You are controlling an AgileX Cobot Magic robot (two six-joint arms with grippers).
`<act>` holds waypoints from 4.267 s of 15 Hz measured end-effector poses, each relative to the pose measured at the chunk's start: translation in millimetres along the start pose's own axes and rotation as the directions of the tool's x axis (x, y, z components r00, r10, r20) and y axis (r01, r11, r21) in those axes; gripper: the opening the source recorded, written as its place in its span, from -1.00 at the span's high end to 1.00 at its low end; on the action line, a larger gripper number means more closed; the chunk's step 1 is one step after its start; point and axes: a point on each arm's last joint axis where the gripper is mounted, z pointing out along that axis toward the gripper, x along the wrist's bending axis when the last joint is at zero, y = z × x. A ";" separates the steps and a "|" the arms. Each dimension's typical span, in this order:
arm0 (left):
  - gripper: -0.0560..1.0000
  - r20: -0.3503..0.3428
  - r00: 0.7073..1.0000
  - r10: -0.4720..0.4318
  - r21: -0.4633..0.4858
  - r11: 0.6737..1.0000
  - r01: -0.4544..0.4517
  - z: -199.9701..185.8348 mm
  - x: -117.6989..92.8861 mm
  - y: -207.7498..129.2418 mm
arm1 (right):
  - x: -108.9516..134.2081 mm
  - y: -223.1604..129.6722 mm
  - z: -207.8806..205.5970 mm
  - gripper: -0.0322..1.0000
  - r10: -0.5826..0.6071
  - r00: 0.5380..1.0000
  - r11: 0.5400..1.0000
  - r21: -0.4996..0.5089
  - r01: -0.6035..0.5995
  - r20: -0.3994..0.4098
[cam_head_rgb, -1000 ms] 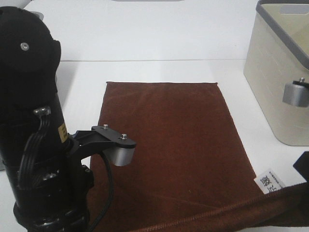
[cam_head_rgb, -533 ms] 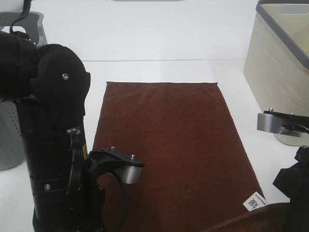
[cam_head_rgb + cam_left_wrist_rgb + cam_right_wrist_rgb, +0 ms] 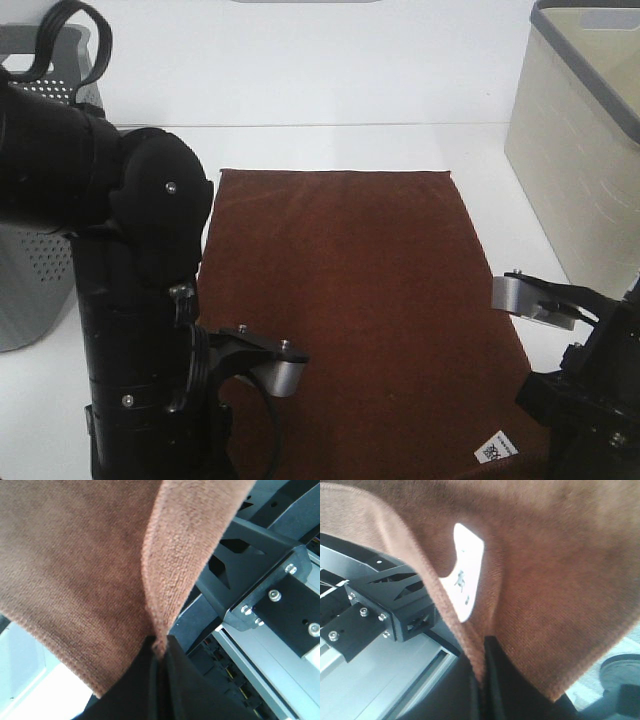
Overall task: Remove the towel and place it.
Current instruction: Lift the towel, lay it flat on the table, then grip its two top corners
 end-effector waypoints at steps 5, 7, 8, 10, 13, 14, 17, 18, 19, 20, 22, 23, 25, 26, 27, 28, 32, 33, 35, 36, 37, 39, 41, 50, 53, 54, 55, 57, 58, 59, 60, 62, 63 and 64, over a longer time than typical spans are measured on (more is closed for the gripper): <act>0.89 0.011 1.000 -0.007 0.013 1.000 0.007 4.0 0.7 22.6 | -1.5 3.8 8.6 0.92 0.034 0.999 0.999 -0.028 -0.035 -0.042; 0.89 0.010 1.000 -0.017 0.038 0.999 0.017 10.0 3.6 25.0 | -1.5 1.1 12.5 0.92 0.037 0.997 0.999 -0.024 -0.038 -0.066; 0.89 0.011 1.000 -0.017 0.036 0.999 0.016 9.7 3.3 25.6 | -1.4 1.1 12.7 0.90 0.035 0.997 0.999 -0.026 -0.037 -0.069; 0.89 0.028 0.999 -0.020 0.036 0.999 0.019 10.2 0.1 25.7 | -0.9 1.3 12.6 0.79 0.032 0.997 0.999 -0.028 -0.034 -0.074; 0.59 0.067 0.998 -0.021 0.033 0.999 0.019 11.9 -9.2 26.3 | -0.1 1.3 12.6 0.45 0.034 0.996 0.999 -0.027 -0.037 -0.083; 0.29 0.089 0.996 -0.031 0.030 0.999 0.028 11.8 -11.2 26.7 | 0.0 1.3 12.5 0.14 0.035 0.996 0.999 -0.027 -0.037 -0.084; -0.43 0.112 0.993 -0.039 0.027 0.999 0.037 12.1 -14.2 27.0 | 0.2 1.1 12.5 -0.44 0.036 0.996 0.999 -0.025 -0.038 -0.086; -0.59 0.122 0.992 -0.042 0.027 0.999 0.039 12.3 -15.7 27.1 | 0.2 1.0 12.5 -0.51 0.036 0.996 0.999 -0.024 -0.038 -0.086; -0.66 0.130 0.990 -0.045 0.025 0.999 0.042 12.0 -16.6 27.4 | 0.4 0.6 12.5 -0.54 0.036 0.995 0.999 -0.020 -0.038 -0.088; -0.69 0.138 0.989 -0.044 0.016 0.999 0.042 9.9 -18.2 26.9 | 1.4 -0.6 11.8 -0.56 0.033 0.995 0.999 -0.014 -0.035 -0.093; -0.70 0.145 0.989 -0.017 -0.022 1.000 0.021 -0.3 -26.2 24.5 | 5.4 -3.8 5.9 -0.56 0.010 0.996 0.999 -0.037 -0.013 -0.094; -0.70 0.128 0.992 -0.001 -0.026 1.000 0.005 -1.3 -31.8 21.8 | 8.9 -6.2 0.3 -0.56 -0.009 0.996 0.998 -0.066 0.003 -0.091; -0.70 0.044 0.998 0.037 0.013 0.999 -0.038 9.7 -46.4 14.9 | 15.6 -12.5 -9.9 -0.56 -0.033 0.996 0.992 -0.121 0.023 -0.086; -0.70 0.007 0.999 0.051 0.029 0.998 -0.051 14.4 -53.0 11.3 | 18.7 -16.5 -13.9 -0.56 -0.042 0.995 0.990 -0.137 0.029 -0.088; -0.70 -0.031 0.998 0.059 0.031 0.998 -0.058 15.0 -58.0 7.5 | 22.1 -20.9 -18.5 -0.56 -0.052 0.995 0.986 -0.160 0.037 -0.088; -0.70 -0.070 0.996 0.062 0.024 0.998 -0.060 13.1 -60.6 4.2 | 24.7 -24.7 -22.3 -0.56 -0.066 0.994 0.982 -0.182 0.049 -0.085; -0.70 -0.281 0.957 0.077 -0.031 0.995 -0.090 6.2 -75.2 0.6 | 34.2 -40.3 -35.1 -0.56 -0.109 0.991 0.963 -0.255 0.086 -0.076; -0.70 -0.313 0.946 0.081 -0.039 0.994 -0.098 7.5 -79.7 -0.2 | 36.4 -44.4 -38.4 -0.56 -0.122 0.990 0.955 -0.279 0.098 -0.070; -0.70 -0.351 0.930 0.107 -0.032 0.991 -0.126 15.1 -91.1 -5.6 | 38.6 -52.1 -43.4 -0.56 -0.137 0.990 0.943 -0.313 0.116 -0.046; -0.70 -0.380 0.918 0.117 -0.038 0.989 -0.142 18.8 -98.2 -9.1 | 39.7 -56.1 -45.7 -0.56 -0.145 0.989 0.936 -0.329 0.126 -0.035; -0.70 -0.423 0.898 0.120 -0.056 0.986 -0.158 20.8 -106.5 -13.3 | 40.7 -59.9 -47.8 -0.56 -0.149 0.989 0.930 -0.342 0.132 -0.025; -0.70 -0.505 0.858 0.093 -0.141 0.972 -0.189 15.1 -122.0 -23.3 | 43.1 -66.2 -51.2 -0.56 -0.165 0.986 0.917 -0.369 0.148 -0.014; -0.70 -0.541 0.840 0.039 -0.257 0.944 -0.209 4.5 -133.8 -34.9 | 45.8 -73.4 -54.0 -0.56 -0.187 0.982 0.907 -0.386 0.170 -0.008; -0.70 -0.493 0.867 -0.072 -0.398 0.905 -0.151 -12.1 -141.1 -46.4 | 51.6 -90.8 -59.7 -0.56 -0.228 0.974 0.879 -0.430 0.207 0.002; -0.70 -0.479 0.866 -0.140 -0.388 0.919 -0.066 -30.6 -113.1 -33.2 | 55.0 -87.5 -73.6 -0.56 -0.204 0.978 0.860 -0.468 0.202 0.048; -0.70 -0.465 0.874 -0.140 -0.373 0.926 -0.050 -38.7 -100.4 -27.3 | 56.4 -84.1 -82.5 -0.56 -0.189 0.978 0.848 -0.488 0.207 0.086; -0.70 -0.446 0.885 -0.131 -0.363 0.931 -0.045 -47.2 -87.4 -21.3 | 57.7 -78.6 -92.3 -0.56 -0.171 0.977 0.835 -0.507 0.211 0.125; -0.70 -0.376 0.914 -0.156 -0.380 0.925 0.002 -65.9 -57.5 -9.7 | 58.3 -62.5 -105.8 -0.56 -0.136 0.976 0.839 -0.504 0.205 0.169; -0.70 -0.344 0.923 -0.170 -0.399 0.917 0.021 -76.7 -39.6 -4.5 | 59.7 -51.1 -112.0 -0.56 -0.130 0.975 0.839 -0.505 0.204 0.178; -0.70 -0.301 0.935 -0.190 -0.428 0.902 0.045 -88.8 -18.9 0.2 | 60.9 -36.5 -117.4 -0.56 -0.118 0.977 0.840 -0.507 0.193 0.176; -0.70 -0.252 0.945 -0.207 -0.460 0.885 0.071 -99.6 0.0 3.2 | 61.8 -21.7 -122.3 -0.56 -0.109 0.978 0.841 -0.509 0.186 0.176; -0.70 -0.136 0.961 -0.242 -0.530 0.837 0.136 -121.3 39.8 4.5 | 63.5 7.2 -130.7 -0.56 -0.101 0.980 0.848 -0.500 0.176 0.174; -0.70 -0.086 0.964 -0.250 -0.575 0.803 0.157 -131.4 57.7 4.1 | 65.8 27.0 -138.7 -0.56 -0.105 0.978 0.851 -0.493 0.182 0.180; -0.70 -0.056 0.964 -0.258 -0.600 0.781 0.174 -136.7 67.0 3.5 | 65.8 47.6 -144.5 -0.56 -0.109 0.974 0.857 -0.478 0.193 0.197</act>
